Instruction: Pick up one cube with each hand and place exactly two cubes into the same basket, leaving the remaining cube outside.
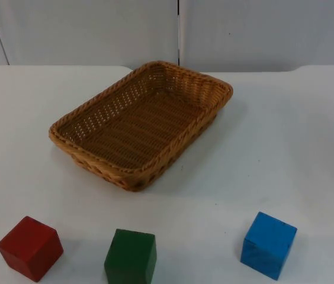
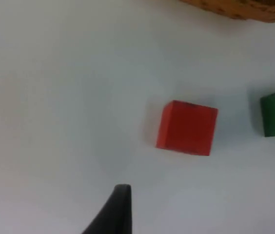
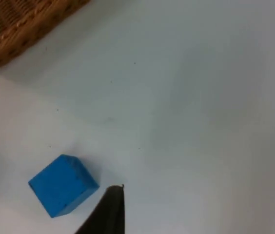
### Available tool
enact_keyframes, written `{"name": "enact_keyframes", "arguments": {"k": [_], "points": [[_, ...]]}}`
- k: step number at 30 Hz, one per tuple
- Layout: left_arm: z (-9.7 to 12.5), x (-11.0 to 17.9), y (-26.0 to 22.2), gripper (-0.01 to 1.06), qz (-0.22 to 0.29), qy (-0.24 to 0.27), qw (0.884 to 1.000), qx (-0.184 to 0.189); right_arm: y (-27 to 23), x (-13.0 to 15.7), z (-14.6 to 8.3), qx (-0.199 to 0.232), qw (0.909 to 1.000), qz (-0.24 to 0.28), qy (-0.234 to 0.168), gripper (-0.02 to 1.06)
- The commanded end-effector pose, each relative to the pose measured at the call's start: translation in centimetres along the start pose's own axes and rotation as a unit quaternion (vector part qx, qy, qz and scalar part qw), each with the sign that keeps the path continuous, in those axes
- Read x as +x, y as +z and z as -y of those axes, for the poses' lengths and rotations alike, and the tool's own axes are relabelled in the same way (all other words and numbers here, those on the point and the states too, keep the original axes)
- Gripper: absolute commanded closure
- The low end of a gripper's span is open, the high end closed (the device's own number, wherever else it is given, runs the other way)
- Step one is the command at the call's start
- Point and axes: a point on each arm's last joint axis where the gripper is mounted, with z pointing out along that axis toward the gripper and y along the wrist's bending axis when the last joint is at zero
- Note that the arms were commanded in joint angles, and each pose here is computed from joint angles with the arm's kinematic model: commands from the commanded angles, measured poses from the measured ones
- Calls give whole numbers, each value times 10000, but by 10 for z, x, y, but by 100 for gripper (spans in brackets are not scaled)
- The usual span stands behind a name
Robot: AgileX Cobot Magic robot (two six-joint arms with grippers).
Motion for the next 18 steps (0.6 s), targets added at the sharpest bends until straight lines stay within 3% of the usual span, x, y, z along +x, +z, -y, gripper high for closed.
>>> {"name": "enact_keyframes", "arguments": {"k": [1, 4, 6, 9, 14, 18], "points": [[3, -5, 2, 0, 97, 167, 9995, 260, 3, -4, -9, -150, 9996, 22, -258, -1], [4, -7, 4, 0, 106, 250, 9989, 377, 16, -6, -30, -328, 9956, -114, -867, -1], [4, -7, 5, 0, 92, 231, 9989, 403, 17, -6, -34, -368, 9947, -108, -950, -1], [6, -8, 5, 0, 133, 188, 9985, 498, 32, -6, -64, -585, 9855, -211, -1580, -1], [10, -9, 6, 0, 169, 303, 9977, 580, 48, -3, -92, -826, 9740, -335, -2081, -1], [19, -11, 8, 0, 214, 582, 9961, 632, 61, 1, -106, -949, 9684, -516, -2249, -1]]}}
